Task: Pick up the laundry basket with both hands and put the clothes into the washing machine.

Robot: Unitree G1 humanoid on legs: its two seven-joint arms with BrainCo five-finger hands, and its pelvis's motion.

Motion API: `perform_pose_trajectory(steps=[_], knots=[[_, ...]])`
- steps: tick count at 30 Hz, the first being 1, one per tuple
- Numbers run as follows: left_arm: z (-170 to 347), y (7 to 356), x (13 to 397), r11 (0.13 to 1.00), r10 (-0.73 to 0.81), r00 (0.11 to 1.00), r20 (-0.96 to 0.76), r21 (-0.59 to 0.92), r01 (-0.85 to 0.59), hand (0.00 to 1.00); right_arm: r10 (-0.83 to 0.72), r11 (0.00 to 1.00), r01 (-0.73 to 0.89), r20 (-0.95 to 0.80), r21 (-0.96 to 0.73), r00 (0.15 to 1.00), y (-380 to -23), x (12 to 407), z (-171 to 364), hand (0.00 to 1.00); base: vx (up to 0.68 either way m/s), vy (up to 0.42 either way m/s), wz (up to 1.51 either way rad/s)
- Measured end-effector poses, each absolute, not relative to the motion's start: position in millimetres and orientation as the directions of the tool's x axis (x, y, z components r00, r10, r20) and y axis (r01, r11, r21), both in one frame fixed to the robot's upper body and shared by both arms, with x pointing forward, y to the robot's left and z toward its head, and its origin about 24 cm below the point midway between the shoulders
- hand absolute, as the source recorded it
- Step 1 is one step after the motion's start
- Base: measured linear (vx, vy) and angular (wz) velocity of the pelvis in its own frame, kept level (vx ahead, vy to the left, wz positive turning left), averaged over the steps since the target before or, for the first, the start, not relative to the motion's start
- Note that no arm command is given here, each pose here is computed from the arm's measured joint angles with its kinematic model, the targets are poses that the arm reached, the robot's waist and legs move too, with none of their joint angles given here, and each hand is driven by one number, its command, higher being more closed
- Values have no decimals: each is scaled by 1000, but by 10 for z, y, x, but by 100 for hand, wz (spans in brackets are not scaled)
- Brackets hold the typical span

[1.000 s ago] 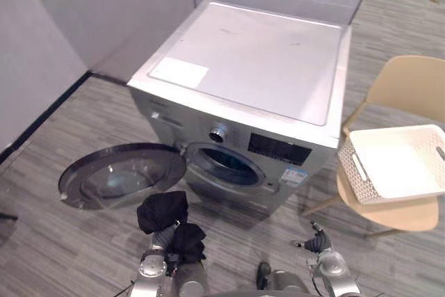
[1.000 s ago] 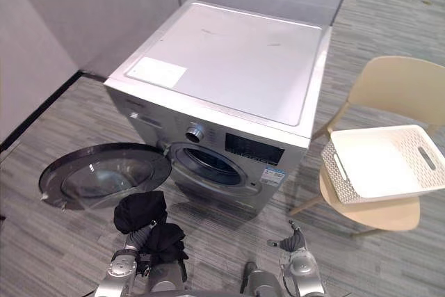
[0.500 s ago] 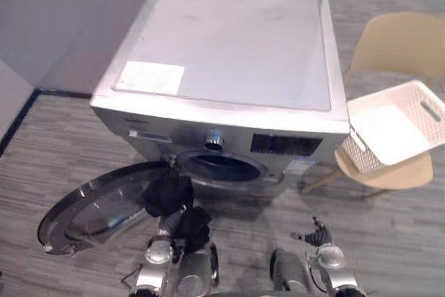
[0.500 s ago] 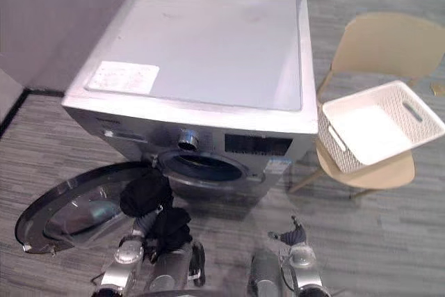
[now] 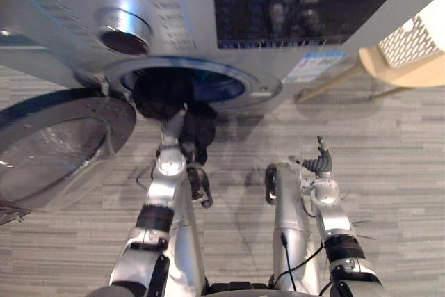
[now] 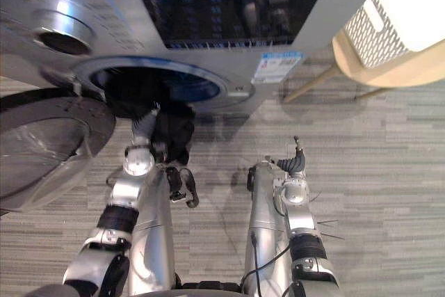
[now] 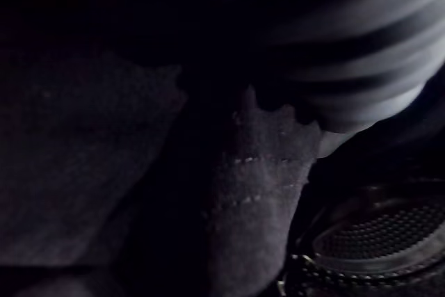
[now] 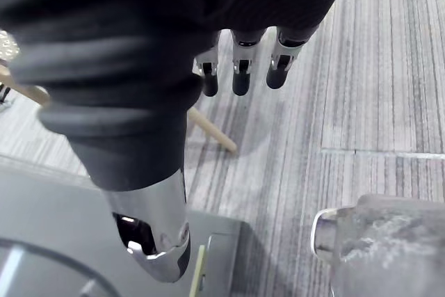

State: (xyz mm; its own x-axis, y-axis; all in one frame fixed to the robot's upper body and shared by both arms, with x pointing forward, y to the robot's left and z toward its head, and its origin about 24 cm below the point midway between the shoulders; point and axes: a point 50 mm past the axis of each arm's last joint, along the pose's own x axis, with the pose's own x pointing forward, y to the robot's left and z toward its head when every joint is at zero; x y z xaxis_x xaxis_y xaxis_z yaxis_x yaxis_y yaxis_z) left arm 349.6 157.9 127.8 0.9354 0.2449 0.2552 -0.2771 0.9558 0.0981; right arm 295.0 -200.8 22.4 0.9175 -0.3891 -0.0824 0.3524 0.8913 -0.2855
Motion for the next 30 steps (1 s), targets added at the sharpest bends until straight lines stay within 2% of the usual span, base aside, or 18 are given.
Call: perform_pose_trajectory(steps=[4,6,10,12,13,15,18,19,22,23,30], knots=[[2116,1712,3624,928,270,823,500,93,-360,100,-395,887,377,-16,-265,919,-1991,2978,372,0,-112,-83,1],[2629,1775,3595,901,276,717,640,87,-425,100,-394,887,384,16,-256,919,-1992,2980,426,0,-112,-85,-7],[3274,1750,3489,826,235,546,804,131,-548,100,-384,890,394,89,-231,919,-1978,2989,563,0,-54,-53,-14],[3672,1685,3433,712,182,426,886,180,-679,100,-374,892,399,148,-211,916,-1966,2993,660,0,-17,-36,-9],[3759,1673,3423,676,168,400,901,189,-712,100,-371,894,398,161,-207,915,-1962,2996,678,0,-8,-24,-6],[4065,1609,3372,527,122,302,945,197,-827,100,-361,895,399,204,-197,910,-1956,2994,726,0,2,-13,-15],[4304,1580,3305,431,102,228,968,163,-887,100,-354,896,399,230,-196,907,-1949,2987,750,0,13,5,-9],[4394,1577,3282,376,85,201,976,155,-913,100,-339,900,387,238,-199,910,-1917,2983,748,0,0,0,0],[4506,1552,3255,316,69,175,982,145,-938,100,-343,896,392,236,-210,909,-1936,2943,706,0,0,0,0],[4529,1560,3252,308,76,169,983,138,-941,0,-349,893,398,233,-212,908,-1945,2929,690,0,0,0,0],[4511,1667,3316,247,119,188,975,154,-957,0,-355,883,408,238,-231,904,-1980,2890,649,0,0,0,0]])
